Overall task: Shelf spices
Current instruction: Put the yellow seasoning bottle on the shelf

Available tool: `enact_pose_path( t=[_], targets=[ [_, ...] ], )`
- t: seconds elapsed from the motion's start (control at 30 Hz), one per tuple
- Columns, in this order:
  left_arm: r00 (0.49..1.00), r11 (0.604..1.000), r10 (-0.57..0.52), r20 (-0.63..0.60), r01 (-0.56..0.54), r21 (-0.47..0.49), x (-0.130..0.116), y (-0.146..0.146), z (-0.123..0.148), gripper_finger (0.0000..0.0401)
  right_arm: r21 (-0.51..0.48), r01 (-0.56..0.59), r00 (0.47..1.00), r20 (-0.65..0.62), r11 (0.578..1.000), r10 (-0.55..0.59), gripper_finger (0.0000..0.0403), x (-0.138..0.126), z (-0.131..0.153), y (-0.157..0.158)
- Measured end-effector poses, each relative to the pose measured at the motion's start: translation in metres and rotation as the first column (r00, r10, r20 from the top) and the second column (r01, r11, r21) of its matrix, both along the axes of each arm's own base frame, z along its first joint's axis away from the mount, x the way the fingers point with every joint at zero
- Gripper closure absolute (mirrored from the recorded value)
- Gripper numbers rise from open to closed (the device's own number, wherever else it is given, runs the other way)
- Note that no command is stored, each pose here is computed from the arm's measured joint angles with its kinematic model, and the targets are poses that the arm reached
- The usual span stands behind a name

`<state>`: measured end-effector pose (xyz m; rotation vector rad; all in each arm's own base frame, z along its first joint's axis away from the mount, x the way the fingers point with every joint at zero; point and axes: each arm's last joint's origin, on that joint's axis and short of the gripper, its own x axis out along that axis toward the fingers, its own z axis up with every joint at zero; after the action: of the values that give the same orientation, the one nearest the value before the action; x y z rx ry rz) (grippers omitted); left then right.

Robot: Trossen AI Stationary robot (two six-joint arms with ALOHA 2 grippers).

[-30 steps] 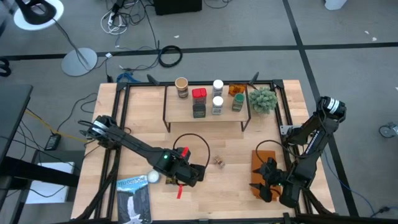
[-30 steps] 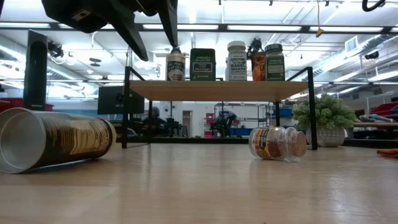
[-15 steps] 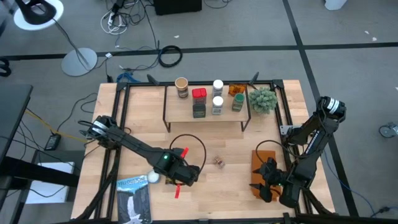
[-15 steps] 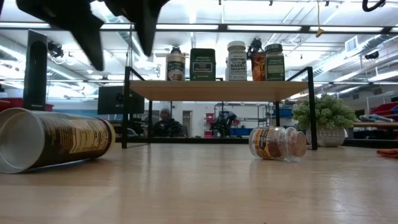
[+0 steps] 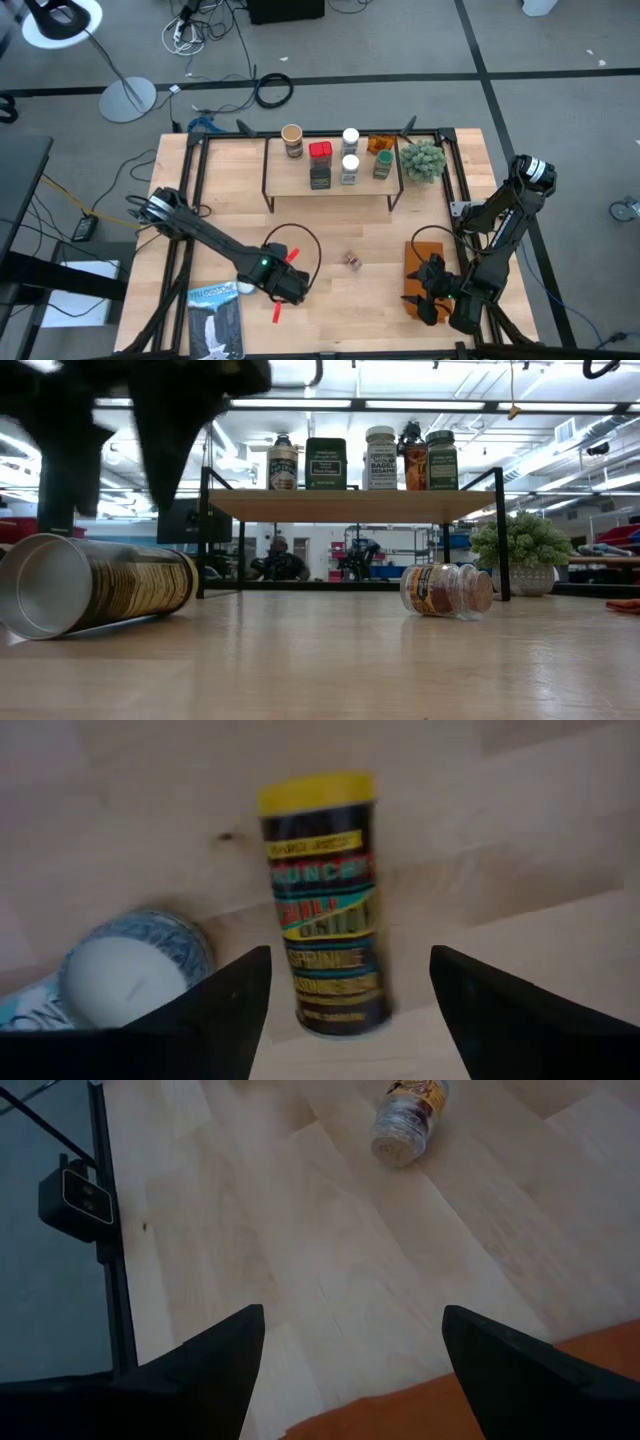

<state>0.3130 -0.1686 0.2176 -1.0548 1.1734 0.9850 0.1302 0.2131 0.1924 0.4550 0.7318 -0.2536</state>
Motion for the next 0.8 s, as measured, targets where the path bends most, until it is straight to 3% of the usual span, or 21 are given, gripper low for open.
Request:
enact_pose_path(
  t=[0.13,0.53,0.8],
  targets=[
    [1.0,0.998,0.008,0.004,-0.008,-0.06,0.001,0.002,-0.015,0.0135,0.001,0.0,1.0,0.0,1.0,0.0,0.0098,0.0,0.0,0.0],
    [0.993,0.991,0.074,-0.093,-0.083,-0.101,0.003,0.042,-0.046,0.0146,0.007,-0.001,1.0,0.001,1.0,0.001,0.0098,0.0,0.0,0.001],
    [0.998,0.996,0.004,-0.07,-0.01,-0.087,0.005,0.052,-0.054,0.0146,0.0,-0.009,1.0,0.001,1.0,0.009,0.0098,0.0,0.0,0.001]
  ],
)
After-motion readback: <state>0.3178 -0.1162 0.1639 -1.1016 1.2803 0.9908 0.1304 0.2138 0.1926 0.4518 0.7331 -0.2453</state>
